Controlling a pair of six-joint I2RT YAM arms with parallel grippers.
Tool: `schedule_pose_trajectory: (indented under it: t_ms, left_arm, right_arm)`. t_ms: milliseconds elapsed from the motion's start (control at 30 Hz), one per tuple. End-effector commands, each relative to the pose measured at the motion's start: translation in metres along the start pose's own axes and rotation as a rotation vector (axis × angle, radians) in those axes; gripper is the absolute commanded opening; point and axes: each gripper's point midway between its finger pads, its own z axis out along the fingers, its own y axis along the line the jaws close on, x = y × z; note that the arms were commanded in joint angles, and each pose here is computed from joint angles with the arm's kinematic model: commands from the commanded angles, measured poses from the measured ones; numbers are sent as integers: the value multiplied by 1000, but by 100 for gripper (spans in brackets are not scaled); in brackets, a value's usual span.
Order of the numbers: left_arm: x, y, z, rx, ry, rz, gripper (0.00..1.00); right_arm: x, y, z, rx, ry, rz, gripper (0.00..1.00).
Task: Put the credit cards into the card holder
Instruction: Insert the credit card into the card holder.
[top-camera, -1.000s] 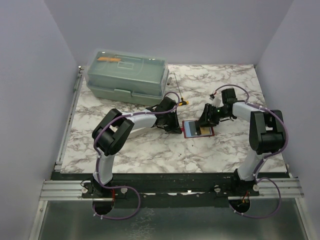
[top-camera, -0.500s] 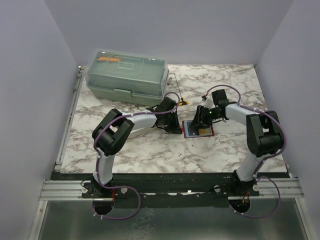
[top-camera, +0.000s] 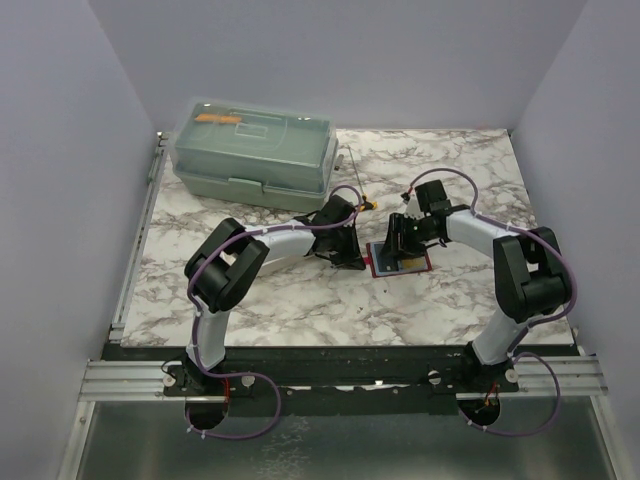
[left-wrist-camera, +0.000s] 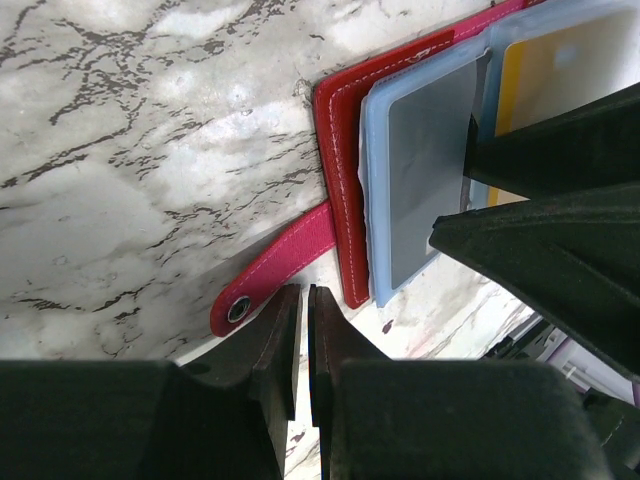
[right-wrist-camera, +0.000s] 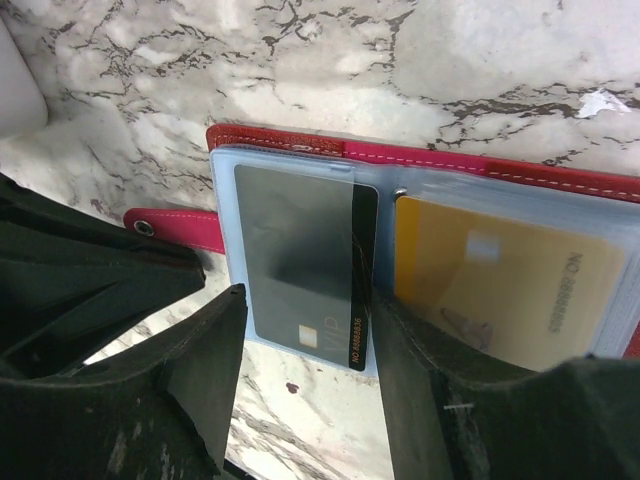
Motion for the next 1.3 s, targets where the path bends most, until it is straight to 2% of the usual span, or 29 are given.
schedule_pose_trajectory:
  t_ms: [0,200,300,567,700,800,967,1033,1100,1267]
  left_arm:
    - [1,-2,2,-9,4,-2,14]
    - [0,-4,-1,-4,-2,3,14]
    - [-2,-10,-8,9,-8,10,14]
    - [-5,-29,-24,61,-16,9,17]
    - [-7,-36,-27,78,-18,5,18]
    - [-10,-40,-26,86,-22,4,18]
    - [-13,-38,-20,77,-23,-9,20]
    - [-15,-39,-18,75,-25,-7,23]
    - [-15,-38,-14,72,-21,-10,24]
    - [-18,-34,-7,58,-28,-15,27]
  right_arm:
    - [17,-13,15,68,51,-4,57]
    - [10,30,6,-146,14,-21,57]
    - [7,37,2,-183,9,-21,56]
    - [7,6,3,-3,-16,-14,44]
    - [7,1,0,30,-25,-29,26]
    - [12,-2,8,23,-2,-30,17]
    - [18,-8,15,27,13,-24,16]
    - [20,-12,17,46,20,-19,11]
    - [22,-16,19,62,24,-8,2]
    - [28,-23,22,86,36,4,0]
